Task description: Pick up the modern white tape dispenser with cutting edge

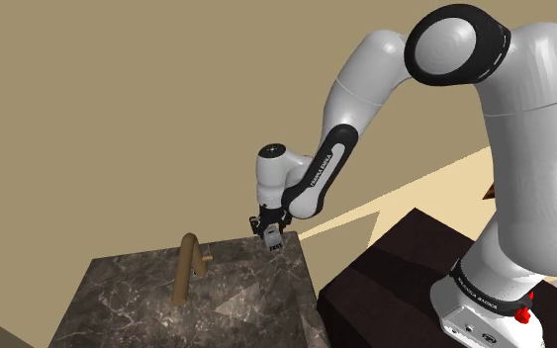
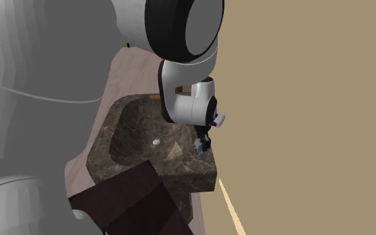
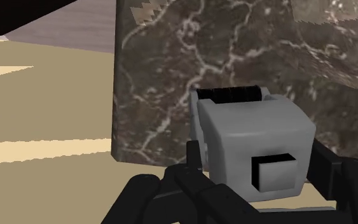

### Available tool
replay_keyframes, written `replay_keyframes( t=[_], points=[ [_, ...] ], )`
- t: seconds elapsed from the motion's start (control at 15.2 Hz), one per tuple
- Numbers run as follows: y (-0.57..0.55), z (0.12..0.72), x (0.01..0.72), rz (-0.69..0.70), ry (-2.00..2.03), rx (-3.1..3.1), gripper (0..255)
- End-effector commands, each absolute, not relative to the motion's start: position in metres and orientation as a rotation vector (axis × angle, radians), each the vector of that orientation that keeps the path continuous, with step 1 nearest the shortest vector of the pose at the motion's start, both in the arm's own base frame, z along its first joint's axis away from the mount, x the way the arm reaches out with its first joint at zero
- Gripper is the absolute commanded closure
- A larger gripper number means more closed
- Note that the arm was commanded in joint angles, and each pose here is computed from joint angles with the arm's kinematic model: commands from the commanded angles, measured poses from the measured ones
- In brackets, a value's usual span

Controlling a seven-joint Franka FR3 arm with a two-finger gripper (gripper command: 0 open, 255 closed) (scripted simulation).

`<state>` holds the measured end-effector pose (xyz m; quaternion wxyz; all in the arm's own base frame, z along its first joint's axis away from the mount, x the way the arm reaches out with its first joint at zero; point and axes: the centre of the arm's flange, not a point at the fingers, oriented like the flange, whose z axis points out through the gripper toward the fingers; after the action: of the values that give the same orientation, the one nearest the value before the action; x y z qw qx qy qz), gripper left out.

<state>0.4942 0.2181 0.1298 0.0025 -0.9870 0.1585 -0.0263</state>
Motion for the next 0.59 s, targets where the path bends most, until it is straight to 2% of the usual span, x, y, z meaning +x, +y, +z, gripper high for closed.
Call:
replay_keyframes(
  t=[0.0, 0.53],
  points=[
    [0.205, 0.125, 0.497, -0.069, 0.534, -3.102, 255],
    [0.204, 0.133, 0.498, -0.07, 0.534, -3.102, 255]
  ],
)
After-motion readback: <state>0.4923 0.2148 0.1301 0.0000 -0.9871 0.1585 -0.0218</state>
